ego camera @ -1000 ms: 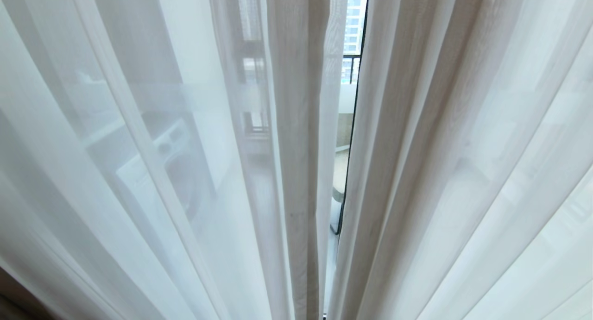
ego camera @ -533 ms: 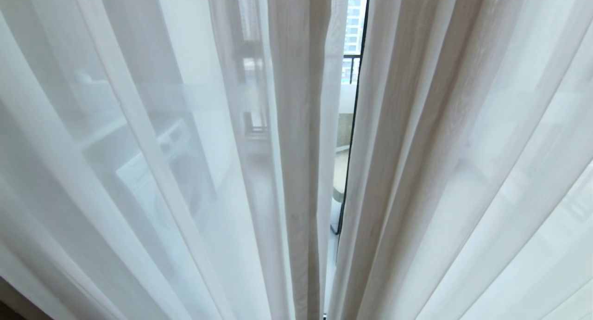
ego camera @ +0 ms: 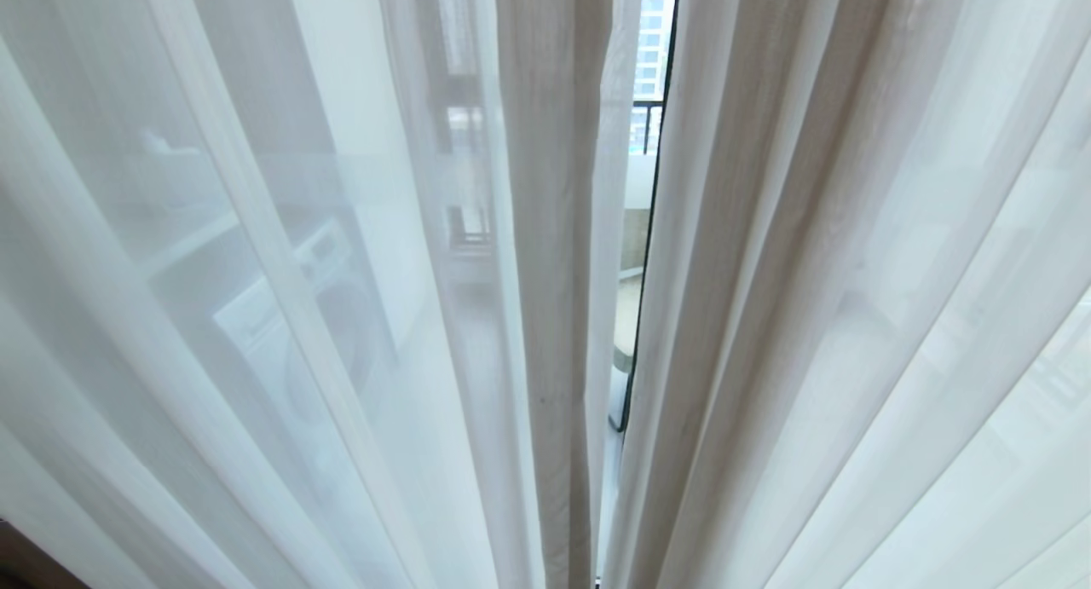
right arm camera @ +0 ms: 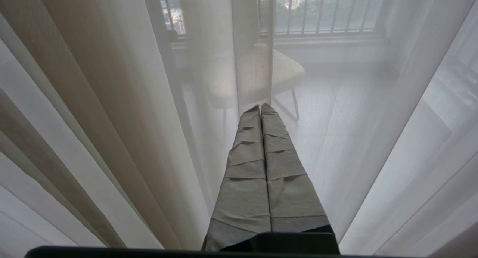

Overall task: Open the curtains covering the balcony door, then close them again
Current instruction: Pull the outer curtains open on both sides, then pull the inner curtains open on both sides

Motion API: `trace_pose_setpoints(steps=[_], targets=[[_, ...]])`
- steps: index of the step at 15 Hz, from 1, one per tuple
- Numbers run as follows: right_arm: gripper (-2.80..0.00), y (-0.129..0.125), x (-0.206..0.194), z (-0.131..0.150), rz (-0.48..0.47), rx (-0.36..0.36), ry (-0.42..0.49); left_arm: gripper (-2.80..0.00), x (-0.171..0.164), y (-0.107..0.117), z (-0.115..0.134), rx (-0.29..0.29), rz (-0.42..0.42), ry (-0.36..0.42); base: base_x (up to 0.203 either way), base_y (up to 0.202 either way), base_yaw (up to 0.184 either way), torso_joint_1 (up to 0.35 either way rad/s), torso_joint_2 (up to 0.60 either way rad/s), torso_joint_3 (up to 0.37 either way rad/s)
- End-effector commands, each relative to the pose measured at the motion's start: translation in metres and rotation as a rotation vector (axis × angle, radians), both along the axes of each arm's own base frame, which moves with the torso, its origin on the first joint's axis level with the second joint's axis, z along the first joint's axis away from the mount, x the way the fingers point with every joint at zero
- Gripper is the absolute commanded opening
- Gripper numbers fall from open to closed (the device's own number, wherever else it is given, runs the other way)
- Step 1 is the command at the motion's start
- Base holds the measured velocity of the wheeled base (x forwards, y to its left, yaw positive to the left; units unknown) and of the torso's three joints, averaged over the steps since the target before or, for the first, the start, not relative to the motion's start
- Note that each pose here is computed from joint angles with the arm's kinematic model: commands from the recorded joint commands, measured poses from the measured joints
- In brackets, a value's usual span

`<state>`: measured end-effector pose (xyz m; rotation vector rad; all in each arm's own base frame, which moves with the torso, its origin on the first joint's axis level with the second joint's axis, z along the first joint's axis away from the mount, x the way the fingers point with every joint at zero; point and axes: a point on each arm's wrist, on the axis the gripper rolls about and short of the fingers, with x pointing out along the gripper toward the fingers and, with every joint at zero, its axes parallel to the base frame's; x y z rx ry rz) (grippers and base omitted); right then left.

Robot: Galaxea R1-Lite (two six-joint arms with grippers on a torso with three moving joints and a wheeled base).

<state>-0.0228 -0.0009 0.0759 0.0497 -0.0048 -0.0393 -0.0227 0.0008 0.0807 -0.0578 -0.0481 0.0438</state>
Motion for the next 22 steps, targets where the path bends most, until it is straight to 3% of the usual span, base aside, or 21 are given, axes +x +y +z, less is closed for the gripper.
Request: trace_pose_setpoints(steps=[1,22], targets=[[-2.8,0.0,0.0,0.0,-0.001,0.001,-0.001,-2.8,-0.0001,0.0,0.0,-0.001,0.001,-0.002,0.0,0.0,0.0,0.0,0.0,0.0],[-2.8,0.0,0.0,0.0,-0.001,0.001,-0.001,-2.8,-0.0002,-0.0002,-0.0001,0.013,-0.007,-0.002,0.0,0.0,0.0,0.0,0.0,0.0]])
